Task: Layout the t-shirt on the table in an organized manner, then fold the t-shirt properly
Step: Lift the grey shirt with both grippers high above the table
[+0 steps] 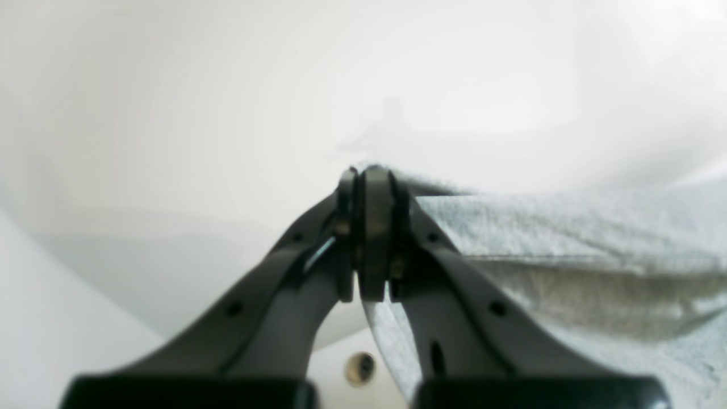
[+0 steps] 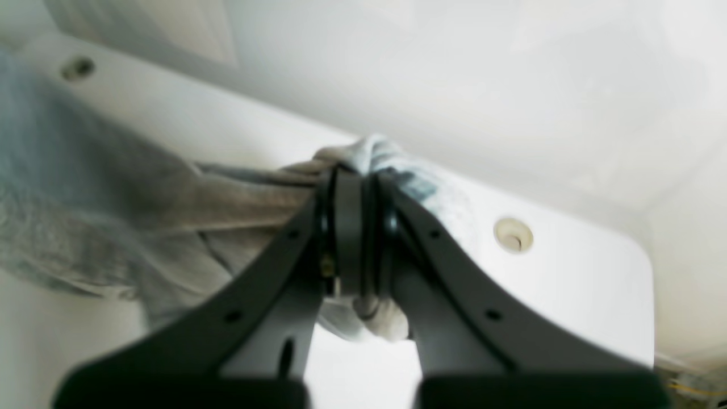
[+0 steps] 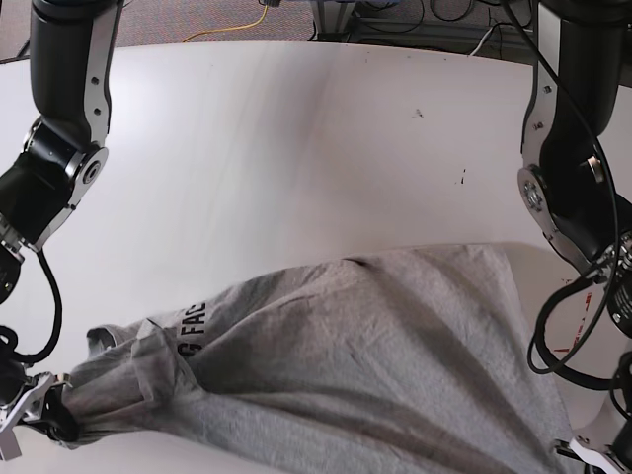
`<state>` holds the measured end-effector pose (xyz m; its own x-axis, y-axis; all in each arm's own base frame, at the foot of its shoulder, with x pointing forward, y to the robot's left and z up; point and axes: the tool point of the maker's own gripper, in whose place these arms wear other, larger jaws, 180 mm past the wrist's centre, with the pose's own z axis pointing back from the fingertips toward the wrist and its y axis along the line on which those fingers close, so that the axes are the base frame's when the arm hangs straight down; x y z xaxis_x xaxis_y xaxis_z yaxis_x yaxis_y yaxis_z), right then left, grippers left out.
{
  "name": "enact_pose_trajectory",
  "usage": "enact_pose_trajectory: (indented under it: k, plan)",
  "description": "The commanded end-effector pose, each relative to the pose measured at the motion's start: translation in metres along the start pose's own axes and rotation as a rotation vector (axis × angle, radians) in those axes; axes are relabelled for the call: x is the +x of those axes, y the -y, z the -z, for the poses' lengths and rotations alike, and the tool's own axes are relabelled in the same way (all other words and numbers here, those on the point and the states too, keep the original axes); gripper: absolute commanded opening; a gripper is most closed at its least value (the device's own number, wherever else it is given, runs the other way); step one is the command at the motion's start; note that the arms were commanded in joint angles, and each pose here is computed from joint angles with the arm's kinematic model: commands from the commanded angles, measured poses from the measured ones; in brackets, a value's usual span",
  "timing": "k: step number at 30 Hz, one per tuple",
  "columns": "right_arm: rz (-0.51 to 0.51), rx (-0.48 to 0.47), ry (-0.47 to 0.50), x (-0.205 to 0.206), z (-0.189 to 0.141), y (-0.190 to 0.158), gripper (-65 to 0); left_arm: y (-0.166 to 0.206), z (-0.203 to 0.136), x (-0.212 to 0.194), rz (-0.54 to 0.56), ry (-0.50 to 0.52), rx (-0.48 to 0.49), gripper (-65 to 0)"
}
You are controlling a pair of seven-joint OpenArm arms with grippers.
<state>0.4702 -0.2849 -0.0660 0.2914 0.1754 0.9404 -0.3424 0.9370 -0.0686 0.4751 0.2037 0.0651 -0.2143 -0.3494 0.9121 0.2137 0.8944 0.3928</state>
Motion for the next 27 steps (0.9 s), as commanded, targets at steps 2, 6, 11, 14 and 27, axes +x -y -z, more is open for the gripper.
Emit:
enact_pose_trajectory:
  k: [2,6,11,14,27]
  plan:
    - [-0.040,0.003,0.107,0.050,-0.006,0.008,-65.0,-0.021,0.003,0.043,-0.009,0.104,0.021,-65.0]
    - [-0.023,0.014,0.137,0.069,-0.003,0.015,-65.0,-0.031,0.005,0.067,-0.007,0.144,0.029,-65.0]
    - [-0.013,0.019,0.150,0.093,-0.004,0.025,-65.0,-0.042,0.000,0.096,0.007,0.199,0.049,-65.0]
    - [-0.037,0.013,0.175,0.112,-0.007,0.028,-65.0,-0.050,0.000,0.118,0.003,0.236,0.053,-65.0]
    - [-0.067,-0.006,0.072,0.100,-0.009,0.035,-65.0,-0.028,0.019,0.115,0.012,0.189,-0.013,-65.0]
